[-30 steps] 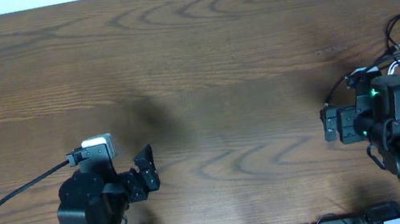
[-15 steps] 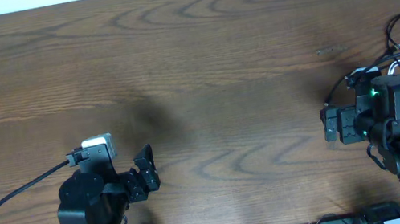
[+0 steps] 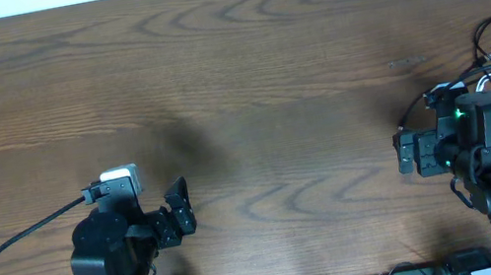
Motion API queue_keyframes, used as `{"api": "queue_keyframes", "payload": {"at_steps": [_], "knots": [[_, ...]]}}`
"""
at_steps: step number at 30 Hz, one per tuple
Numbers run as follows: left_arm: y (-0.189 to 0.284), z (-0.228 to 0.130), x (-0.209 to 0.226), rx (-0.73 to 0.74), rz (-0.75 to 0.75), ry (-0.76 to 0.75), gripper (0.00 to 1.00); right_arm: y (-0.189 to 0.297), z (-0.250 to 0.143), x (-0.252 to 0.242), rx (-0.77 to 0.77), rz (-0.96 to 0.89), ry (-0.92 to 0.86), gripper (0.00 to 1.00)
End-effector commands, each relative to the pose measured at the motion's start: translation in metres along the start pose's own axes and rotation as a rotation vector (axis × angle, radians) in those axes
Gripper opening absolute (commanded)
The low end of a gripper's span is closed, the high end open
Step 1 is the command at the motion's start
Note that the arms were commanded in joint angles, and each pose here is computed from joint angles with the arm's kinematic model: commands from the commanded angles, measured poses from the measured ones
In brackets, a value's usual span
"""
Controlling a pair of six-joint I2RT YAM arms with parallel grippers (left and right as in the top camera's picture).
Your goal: Untangle cables
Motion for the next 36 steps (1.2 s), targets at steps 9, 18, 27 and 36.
{"api": "queue_keyframes", "payload": {"at_steps": [9, 18, 27, 36], "knots": [[-0.001, -0.001, 0.0, 0.003, 0.001, -0.011, 0.94, 0.013, -0.005, -0.005, -0.043, -0.034, -0.011, 0.99], [-0.001, -0.001, 0.0, 0.003, 0.001, -0.011, 0.94, 0.036, -0.004, -0.008, -0.43, -0.005, -0.018, 0.99], [-0.001, -0.001, 0.0, 0.003, 0.001, -0.011, 0.94, 0.04, -0.01, -0.008, -0.808, 0.062, -0.021, 0.99], [-0.001, -0.001, 0.0, 0.003, 0.001, -0.011, 0.94, 0.022, -0.021, -0.01, -1.069, 0.106, -0.024, 0.99]]}}
Point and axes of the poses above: each gripper's point midway between its finger pads, its own y axis back along the fingers, its own x axis along the line the jaws close on, z = x × y, the point moved 7 cm from there along y, back along the fingers, and after that the axes turned 4 degrees about -y, right-handed, at the moved point
